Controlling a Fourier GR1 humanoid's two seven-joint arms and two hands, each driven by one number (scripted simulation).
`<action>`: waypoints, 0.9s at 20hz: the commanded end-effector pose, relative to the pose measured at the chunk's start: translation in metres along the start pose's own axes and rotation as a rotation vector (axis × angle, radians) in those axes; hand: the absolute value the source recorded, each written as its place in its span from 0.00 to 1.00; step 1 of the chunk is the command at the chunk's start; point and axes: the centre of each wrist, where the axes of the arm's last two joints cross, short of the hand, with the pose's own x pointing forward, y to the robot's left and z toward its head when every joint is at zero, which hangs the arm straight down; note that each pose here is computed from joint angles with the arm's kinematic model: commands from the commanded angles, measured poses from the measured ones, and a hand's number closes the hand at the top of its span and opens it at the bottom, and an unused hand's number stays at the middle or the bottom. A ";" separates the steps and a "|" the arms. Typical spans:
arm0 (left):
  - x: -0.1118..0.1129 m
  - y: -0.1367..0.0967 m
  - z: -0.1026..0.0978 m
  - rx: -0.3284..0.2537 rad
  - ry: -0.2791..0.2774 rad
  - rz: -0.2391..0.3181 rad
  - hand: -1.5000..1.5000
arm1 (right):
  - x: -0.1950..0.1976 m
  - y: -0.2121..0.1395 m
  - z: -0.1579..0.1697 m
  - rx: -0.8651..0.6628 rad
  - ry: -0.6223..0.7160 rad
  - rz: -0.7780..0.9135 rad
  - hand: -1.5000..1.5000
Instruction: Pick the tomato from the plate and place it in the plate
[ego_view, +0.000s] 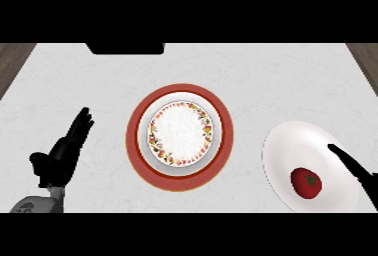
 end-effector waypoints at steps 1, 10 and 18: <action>0.005 0.019 0.011 -0.009 -0.010 -0.005 0.50 | 0.011 -0.004 -0.014 0.023 0.064 0.048 0.00; 0.003 0.007 0.011 -0.009 -0.014 -0.008 0.50 | -0.030 0.005 -0.040 0.113 0.109 0.091 0.00; 0.009 0.008 0.008 -0.004 -0.014 -0.011 0.50 | -0.026 0.048 -0.056 0.101 0.150 0.170 0.00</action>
